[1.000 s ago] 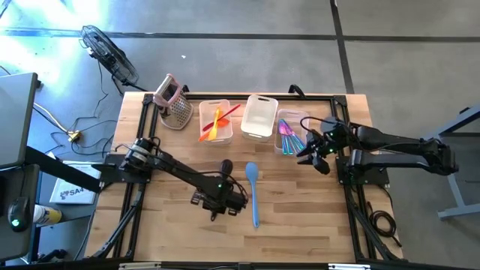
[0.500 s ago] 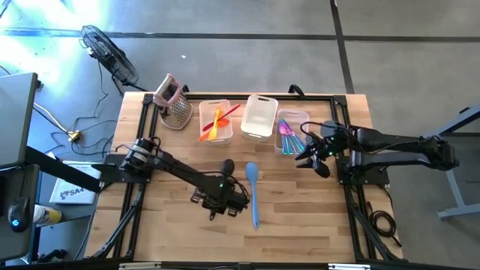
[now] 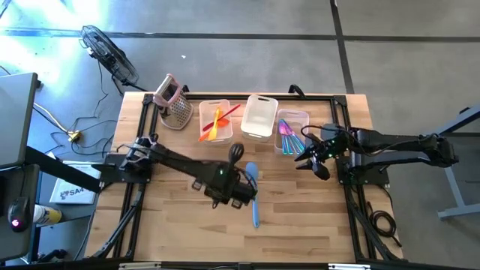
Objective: Pick & Place Kitchen Items
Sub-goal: Put the black serving spoon into the right white bin
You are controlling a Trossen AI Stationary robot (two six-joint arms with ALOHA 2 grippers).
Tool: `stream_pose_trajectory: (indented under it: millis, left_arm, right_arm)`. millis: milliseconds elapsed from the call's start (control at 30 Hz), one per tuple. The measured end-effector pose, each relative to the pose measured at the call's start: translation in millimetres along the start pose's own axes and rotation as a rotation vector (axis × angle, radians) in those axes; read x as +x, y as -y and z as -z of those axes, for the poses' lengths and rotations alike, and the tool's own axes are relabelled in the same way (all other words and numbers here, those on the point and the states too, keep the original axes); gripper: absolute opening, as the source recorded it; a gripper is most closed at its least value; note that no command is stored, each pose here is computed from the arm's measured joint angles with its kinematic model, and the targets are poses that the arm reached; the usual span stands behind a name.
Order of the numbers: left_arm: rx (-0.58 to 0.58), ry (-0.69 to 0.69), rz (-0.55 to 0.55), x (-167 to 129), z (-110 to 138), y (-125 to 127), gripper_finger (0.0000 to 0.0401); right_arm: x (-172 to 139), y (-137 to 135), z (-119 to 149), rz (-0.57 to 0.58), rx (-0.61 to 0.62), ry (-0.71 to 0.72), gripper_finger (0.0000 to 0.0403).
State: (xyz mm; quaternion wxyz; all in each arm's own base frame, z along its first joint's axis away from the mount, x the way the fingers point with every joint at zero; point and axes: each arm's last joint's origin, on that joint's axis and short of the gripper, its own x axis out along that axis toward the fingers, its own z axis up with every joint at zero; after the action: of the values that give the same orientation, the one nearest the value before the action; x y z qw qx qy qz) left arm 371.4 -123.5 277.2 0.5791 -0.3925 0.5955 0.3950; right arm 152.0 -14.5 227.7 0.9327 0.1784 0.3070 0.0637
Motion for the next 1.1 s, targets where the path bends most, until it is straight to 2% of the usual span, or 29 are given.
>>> stream_pose_trajectory:
  millis: [100,267,433,567,733,867,1100]
  left_arm:
    - [0.023,0.054,0.013,-26.2,-22.2,-6.4,0.0085]
    - [0.076,0.095,0.109,-51.7,-79.1,-15.4,0.0085]
    - [0.057,0.089,0.117,-55.6,-138.3,-37.7,0.0085]
    - [0.018,0.049,0.149,-55.9,-172.2,-54.8,0.0085]
    - [0.019,0.054,0.259,-57.9,-193.4,-57.7,0.0085]
    - [0.049,0.037,0.368,-52.8,-204.2,-47.9,0.0085]
    - [0.055,-0.097,0.346,-15.8,-225.8,-40.3,0.0085]
  right_arm:
    - [0.7,-3.2,-1.8,-0.022,0.003,0.017,0.0165]
    - [0.0,-12.8,-3.8,-0.091,0.010,0.044,0.0165]
    - [-6.7,-24.9,-2.9,-0.165,0.027,0.068,0.0165]
    - [-13.5,-32.6,-0.8,-0.182,0.034,0.093,0.0165]
    - [-19.3,-39.4,1.2,-0.171,0.034,0.128,0.0165]
    - [-21.2,-42.5,3.0,-0.157,0.023,0.138,0.0165]
    - [-21.2,-42.6,3.0,-0.120,0.022,0.155,0.0165]
